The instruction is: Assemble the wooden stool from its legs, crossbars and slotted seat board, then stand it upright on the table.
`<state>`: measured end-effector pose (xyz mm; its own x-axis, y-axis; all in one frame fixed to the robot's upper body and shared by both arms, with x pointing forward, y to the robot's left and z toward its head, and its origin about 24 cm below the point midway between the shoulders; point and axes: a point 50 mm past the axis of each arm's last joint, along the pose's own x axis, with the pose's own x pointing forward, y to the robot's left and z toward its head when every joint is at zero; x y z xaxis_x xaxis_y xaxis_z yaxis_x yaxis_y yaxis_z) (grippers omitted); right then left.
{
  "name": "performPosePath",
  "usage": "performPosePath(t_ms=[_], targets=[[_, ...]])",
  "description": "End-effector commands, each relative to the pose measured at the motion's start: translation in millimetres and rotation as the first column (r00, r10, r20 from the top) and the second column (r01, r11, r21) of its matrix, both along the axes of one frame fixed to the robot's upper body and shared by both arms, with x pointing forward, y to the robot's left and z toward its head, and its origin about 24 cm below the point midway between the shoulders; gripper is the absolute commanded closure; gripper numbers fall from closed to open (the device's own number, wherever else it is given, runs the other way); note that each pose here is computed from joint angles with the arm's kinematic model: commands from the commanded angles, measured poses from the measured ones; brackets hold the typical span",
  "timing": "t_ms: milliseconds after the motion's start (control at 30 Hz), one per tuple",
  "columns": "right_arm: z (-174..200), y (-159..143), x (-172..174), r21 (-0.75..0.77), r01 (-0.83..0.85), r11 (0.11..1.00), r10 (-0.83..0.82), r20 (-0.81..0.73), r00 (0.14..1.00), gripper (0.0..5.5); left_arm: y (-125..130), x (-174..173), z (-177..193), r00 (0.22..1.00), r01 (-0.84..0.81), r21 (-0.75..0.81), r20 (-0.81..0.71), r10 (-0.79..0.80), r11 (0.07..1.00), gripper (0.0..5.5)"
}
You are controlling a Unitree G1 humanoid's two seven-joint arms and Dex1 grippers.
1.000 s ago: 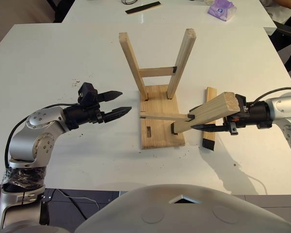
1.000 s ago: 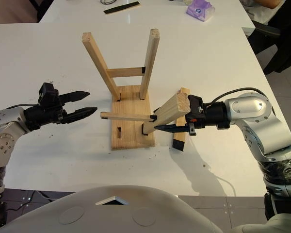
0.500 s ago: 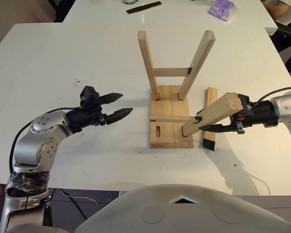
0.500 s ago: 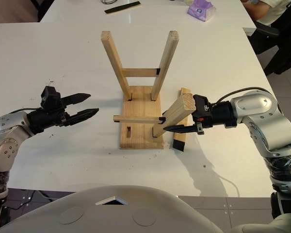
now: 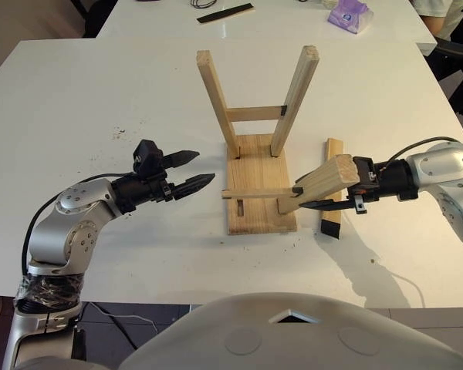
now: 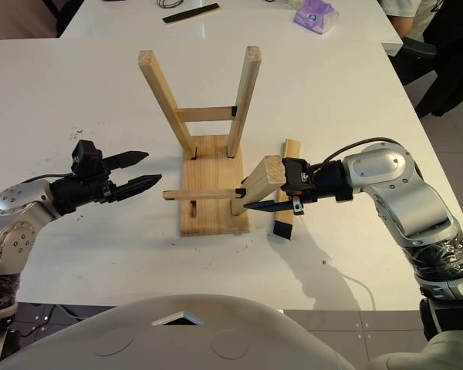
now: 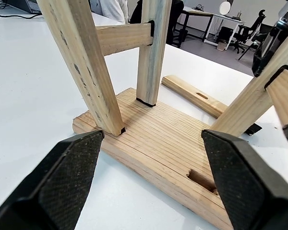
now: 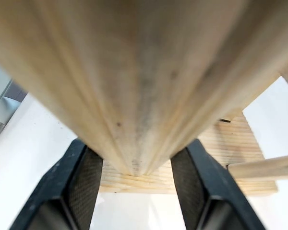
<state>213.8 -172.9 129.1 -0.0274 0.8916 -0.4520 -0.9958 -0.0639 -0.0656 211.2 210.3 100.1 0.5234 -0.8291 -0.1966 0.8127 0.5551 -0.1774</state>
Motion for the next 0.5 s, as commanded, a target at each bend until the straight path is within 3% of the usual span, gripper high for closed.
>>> performPosePath(t_ms=[33,167,300,333,433,500], targets=[[-37,-3,-15,-0.078,-0.009,0.997,-0.014,-0.287,0.958,3.47,-4,0,-3,1.000,-0.002,0.007,0.000,0.002,1.000,1.73],[-48,-8,-10,-0.107,0.024,0.994,-0.057,-0.320,0.946,3.47,-7,1,-4,1.000,0.005,0.004,0.000,-0.005,1.000,1.73],[-32,-2,0,-0.044,0.082,0.996,-0.089,-0.210,0.974,3.47,-6,0,-5,1.000,0.002,0.004,-0.001,-0.002,1.000,1.73],[-27,-1,3,-0.035,0.094,0.995,-0.099,-0.171,0.980,3.11,-6,0,-5,1.000,-0.002,0.005,-0.003,0.002,1.000,1.73],[-22,-3,8,-0.085,0.135,0.987,-0.139,-0.052,0.989,2.67,-6,-2,-8,1.000,-0.013,0.007,-0.007,0.013,1.000,1.73],[-32,-16,7,-0.254,0.170,0.952,-0.163,0.049,0.985,2.37,-7,-4,-9,1.000,-0.019,0.008,-0.009,0.019,1.000,1.73]])
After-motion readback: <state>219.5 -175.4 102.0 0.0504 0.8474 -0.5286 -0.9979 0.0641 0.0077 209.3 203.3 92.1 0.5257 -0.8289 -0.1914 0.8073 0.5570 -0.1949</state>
